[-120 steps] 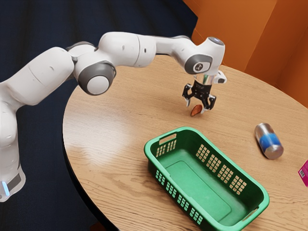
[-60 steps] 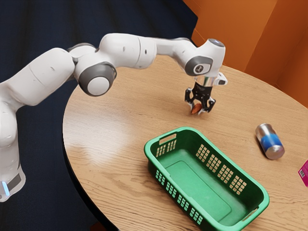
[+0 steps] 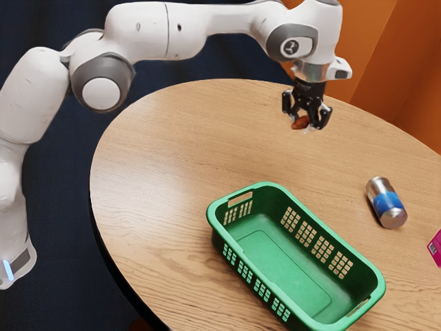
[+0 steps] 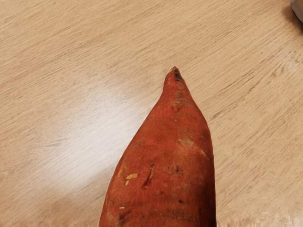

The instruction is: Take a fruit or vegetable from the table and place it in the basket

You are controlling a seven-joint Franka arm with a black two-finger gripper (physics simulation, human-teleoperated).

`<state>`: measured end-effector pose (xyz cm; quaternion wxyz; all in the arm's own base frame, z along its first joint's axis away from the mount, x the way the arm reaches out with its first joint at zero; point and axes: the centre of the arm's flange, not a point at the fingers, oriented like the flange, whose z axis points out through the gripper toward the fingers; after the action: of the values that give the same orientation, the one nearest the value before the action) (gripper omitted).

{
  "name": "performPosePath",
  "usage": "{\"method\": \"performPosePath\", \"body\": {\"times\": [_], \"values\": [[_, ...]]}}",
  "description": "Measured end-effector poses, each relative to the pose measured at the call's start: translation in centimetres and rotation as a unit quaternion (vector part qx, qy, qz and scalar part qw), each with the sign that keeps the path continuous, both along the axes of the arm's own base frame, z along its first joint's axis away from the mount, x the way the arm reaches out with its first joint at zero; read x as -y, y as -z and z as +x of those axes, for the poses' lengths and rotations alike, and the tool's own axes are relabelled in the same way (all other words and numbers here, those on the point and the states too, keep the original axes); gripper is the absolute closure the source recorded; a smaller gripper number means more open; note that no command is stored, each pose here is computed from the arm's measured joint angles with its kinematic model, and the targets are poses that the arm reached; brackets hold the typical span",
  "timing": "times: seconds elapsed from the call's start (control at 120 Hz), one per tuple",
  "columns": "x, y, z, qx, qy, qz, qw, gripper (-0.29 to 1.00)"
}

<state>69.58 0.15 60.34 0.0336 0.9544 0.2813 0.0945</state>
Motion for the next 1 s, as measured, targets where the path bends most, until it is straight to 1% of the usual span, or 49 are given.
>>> {"method": "performPosePath", "body": {"times": [0.175,0.333,0.483,0.733,0.95,0.967,1.0], "values": [[8.5,-1.9,-2.1,-0.004,0.064,-0.003,0.998,0.56],[16.5,-2.0,-4.0,-0.013,0.125,-0.002,0.992,0.56],[22.1,-1.9,-5.7,-0.019,0.167,0.000,0.986,0.55],[26.9,-1.8,-7.7,-0.023,0.204,0.002,0.979,0.55],[28.9,-1.8,-8.6,-0.023,0.220,0.002,0.975,0.56],[29.0,-1.8,-8.6,-0.023,0.220,0.002,0.975,0.54],[29.1,-1.8,-8.6,-0.022,0.222,0.002,0.975,0.44]]}}
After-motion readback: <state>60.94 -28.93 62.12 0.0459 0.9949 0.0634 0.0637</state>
